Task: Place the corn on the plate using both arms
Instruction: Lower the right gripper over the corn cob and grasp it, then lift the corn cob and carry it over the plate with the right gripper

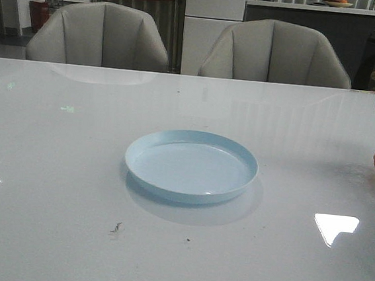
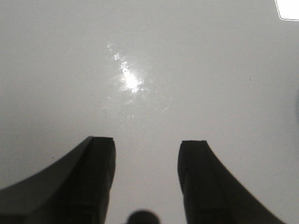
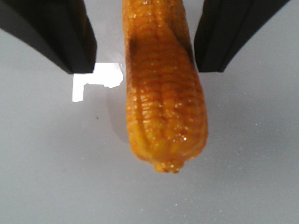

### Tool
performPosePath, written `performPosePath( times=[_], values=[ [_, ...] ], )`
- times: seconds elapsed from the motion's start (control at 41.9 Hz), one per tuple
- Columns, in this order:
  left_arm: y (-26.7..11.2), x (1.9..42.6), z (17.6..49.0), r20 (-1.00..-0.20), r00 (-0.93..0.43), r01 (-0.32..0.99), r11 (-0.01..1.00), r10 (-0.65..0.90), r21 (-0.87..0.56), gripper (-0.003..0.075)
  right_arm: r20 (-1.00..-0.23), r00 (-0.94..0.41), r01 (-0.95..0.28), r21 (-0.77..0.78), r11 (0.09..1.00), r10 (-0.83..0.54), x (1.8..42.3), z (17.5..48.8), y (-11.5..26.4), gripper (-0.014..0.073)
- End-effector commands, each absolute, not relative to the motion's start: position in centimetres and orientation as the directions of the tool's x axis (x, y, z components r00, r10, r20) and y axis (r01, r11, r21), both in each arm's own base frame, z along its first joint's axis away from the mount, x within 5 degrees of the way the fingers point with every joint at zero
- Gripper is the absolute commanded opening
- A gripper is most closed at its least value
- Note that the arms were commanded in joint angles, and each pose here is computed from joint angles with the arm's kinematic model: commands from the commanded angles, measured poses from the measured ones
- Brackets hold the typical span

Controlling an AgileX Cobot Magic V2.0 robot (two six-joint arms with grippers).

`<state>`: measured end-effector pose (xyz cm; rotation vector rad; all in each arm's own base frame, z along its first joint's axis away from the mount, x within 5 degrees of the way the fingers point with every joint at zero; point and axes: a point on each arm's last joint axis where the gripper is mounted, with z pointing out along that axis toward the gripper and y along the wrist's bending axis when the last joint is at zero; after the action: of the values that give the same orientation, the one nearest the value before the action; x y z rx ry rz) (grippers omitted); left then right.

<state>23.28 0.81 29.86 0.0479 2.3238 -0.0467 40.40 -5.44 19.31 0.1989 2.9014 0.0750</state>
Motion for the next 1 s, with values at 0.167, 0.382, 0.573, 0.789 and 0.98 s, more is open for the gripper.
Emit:
performPosePath(
  times=[0.167,0.382,0.573,0.789,0.98],
  values=[
    [0.9,23.5,31.8,-0.807,-0.590,0.034,0.999,0.007,-0.016,0.0380,-0.262,-0.958,0.103,0.055,0.993,0.114,41.0,20.1,-5.9,0.0549],
    [0.9,23.5,31.8,-0.807,-0.590,0.034,0.999,0.007,-0.016,0.0380,-0.225,-0.968,0.101,0.057,0.993,0.112,40.9,19.3,-5.8,0.0461],
    [0.9,23.5,31.8,-0.808,-0.589,0.034,0.999,0.007,-0.016,0.0380,-0.222,-0.968,0.102,0.061,0.993,0.114,40.9,19.4,-5.8,0.0105],
    [0.9,23.6,31.9,-0.818,-0.575,0.030,0.999,0.006,-0.014,0.0380,-0.216,-0.967,0.102,0.166,0.981,0.137,41.5,21.0,-4.0,0.0056],
    [1.0,23.7,32.0,-0.827,-0.563,0.027,1.000,0.003,-0.015,0.0380,-0.271,-0.962,-0.030,0.242,0.970,0.038,42.8,25.1,-0.1,0.0056]
  ],
)
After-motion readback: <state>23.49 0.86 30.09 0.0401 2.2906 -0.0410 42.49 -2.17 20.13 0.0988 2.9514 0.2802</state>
